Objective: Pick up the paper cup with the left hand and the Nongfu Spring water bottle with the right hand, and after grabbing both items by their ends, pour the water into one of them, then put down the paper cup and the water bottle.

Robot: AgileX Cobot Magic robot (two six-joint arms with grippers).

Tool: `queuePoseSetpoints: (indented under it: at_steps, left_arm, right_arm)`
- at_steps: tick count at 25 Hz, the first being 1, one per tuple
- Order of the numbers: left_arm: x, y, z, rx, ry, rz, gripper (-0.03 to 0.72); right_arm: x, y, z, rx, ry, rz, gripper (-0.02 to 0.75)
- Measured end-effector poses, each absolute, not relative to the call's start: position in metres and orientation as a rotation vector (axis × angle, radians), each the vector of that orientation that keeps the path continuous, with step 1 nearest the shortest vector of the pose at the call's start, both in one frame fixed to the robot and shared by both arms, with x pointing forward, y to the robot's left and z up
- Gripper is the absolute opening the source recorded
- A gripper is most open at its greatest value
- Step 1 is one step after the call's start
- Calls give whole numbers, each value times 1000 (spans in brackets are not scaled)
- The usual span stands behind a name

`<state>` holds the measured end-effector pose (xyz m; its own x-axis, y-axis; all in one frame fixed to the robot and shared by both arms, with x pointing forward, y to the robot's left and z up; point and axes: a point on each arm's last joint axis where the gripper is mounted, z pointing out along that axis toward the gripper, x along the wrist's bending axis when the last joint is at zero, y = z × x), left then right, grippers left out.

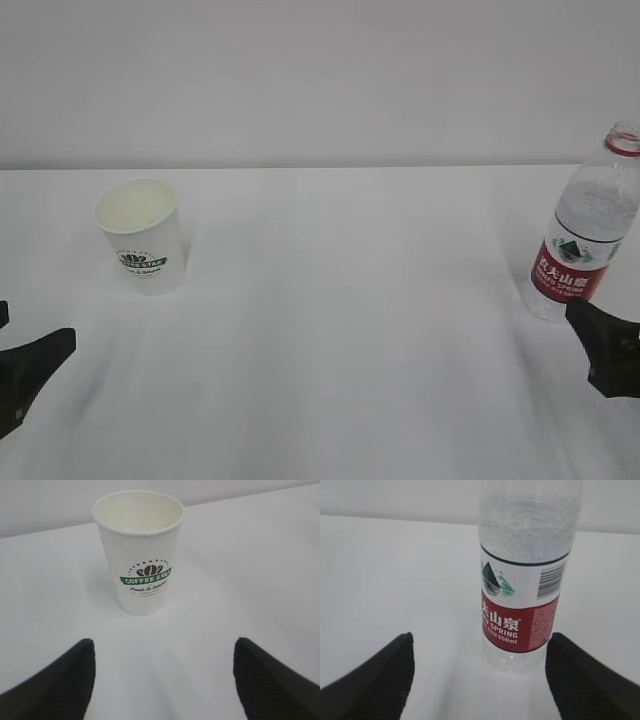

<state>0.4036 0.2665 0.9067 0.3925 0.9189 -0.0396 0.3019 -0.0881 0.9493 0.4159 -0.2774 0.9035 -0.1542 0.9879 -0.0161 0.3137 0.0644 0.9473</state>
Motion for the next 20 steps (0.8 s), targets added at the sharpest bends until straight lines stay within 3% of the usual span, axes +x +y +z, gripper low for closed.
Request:
queuePoseSetpoints:
  at_steps: [20]
  left_arm:
    - [403, 266, 907, 1621, 1101, 745, 615]
  right_arm:
    - [458, -278, 886, 1371, 1570, 1054, 624]
